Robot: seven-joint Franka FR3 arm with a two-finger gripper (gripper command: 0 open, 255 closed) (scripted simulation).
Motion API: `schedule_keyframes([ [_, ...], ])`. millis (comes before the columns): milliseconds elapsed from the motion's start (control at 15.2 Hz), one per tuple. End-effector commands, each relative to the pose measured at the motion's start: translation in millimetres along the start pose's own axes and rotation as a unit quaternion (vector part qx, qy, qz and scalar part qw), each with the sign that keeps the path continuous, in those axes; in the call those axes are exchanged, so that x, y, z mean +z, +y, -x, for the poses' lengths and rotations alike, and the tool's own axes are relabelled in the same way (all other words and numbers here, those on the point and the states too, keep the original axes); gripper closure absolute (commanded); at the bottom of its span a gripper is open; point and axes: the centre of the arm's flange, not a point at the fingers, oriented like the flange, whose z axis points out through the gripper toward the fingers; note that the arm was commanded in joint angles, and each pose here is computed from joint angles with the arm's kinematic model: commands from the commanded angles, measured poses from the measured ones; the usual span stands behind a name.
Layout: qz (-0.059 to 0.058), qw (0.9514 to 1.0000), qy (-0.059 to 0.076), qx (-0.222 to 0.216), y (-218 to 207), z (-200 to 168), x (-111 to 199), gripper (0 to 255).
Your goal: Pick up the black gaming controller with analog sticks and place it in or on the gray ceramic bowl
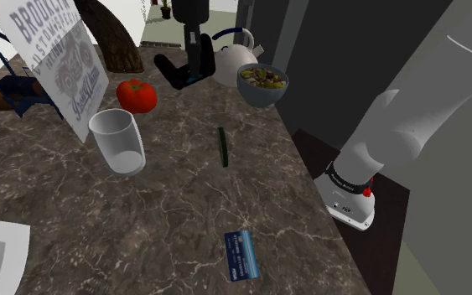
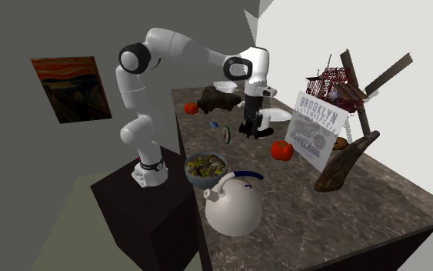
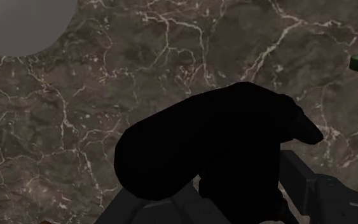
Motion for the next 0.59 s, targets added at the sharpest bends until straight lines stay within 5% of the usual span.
schedule_keyframes([
  [0,0.0,1.0,0.0,0.0,1,1,-10,255],
  [264,0.0,1.0,0.0,0.0,2,1,-29,255],
  [528,0.0,1.0,0.0,0.0,21,50,-25,255],
])
